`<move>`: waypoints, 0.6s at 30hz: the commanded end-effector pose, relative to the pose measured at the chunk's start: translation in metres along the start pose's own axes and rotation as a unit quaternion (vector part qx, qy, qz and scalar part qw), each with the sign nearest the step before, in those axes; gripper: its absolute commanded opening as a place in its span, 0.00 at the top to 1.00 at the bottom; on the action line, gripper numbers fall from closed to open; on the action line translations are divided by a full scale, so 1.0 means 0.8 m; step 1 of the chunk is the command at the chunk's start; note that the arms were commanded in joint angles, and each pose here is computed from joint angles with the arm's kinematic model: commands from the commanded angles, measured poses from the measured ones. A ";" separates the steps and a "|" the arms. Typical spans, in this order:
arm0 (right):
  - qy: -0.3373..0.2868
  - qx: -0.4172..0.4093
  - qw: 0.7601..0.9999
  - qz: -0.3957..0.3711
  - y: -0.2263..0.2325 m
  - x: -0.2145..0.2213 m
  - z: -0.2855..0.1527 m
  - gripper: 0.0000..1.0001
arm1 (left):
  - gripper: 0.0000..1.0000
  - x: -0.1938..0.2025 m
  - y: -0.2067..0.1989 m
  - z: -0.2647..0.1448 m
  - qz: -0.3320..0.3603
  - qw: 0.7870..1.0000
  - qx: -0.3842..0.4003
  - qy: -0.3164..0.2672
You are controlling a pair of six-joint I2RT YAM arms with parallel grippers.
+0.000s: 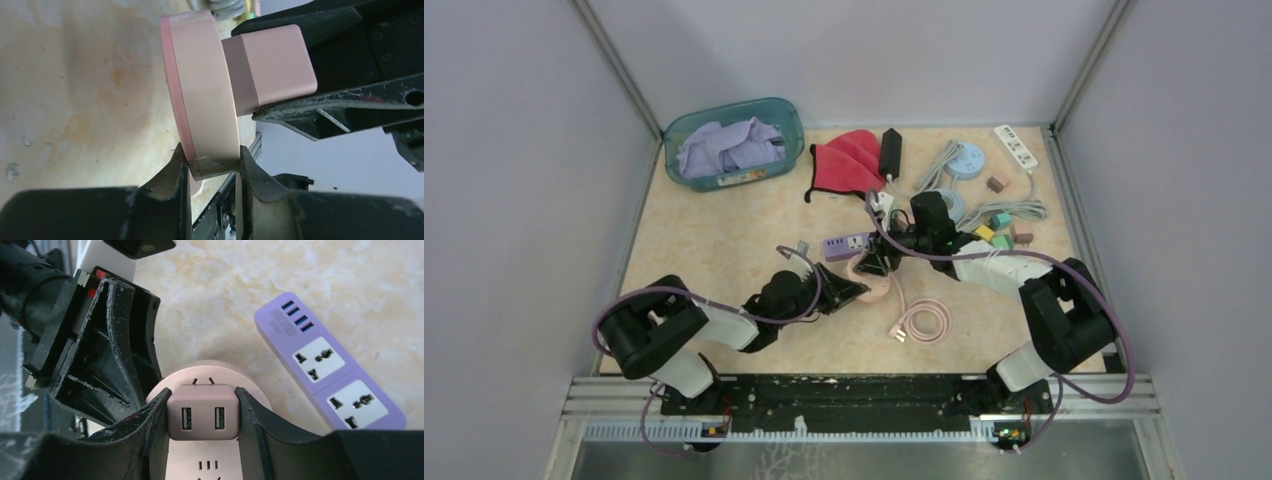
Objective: Pull the plug off the socket
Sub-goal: Remove the plug from the socket.
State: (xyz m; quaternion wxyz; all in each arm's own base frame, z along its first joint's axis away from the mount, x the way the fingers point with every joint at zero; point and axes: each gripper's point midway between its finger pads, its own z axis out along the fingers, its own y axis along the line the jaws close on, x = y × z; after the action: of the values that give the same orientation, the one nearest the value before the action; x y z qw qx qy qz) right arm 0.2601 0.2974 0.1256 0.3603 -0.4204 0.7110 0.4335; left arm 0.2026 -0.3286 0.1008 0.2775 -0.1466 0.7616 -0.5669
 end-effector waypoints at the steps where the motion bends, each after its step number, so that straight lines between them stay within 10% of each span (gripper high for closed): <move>1: -0.037 -0.008 0.997 -0.066 0.023 -0.039 0.005 1.00 | 0.94 0.006 0.006 0.019 0.024 0.999 -0.036 0.025; 18: -0.118 0.066 0.991 -0.011 0.002 -0.068 0.003 1.00 | 1.00 -0.012 0.020 -0.016 0.006 1.000 -0.011 -0.016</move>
State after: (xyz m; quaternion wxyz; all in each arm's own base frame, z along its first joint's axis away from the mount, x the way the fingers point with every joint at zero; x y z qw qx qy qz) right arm 0.2679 0.3047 0.1080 0.4107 -0.3703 0.7514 0.3599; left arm 0.2084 -0.3119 0.0736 0.2786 -0.1649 0.7908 -0.5195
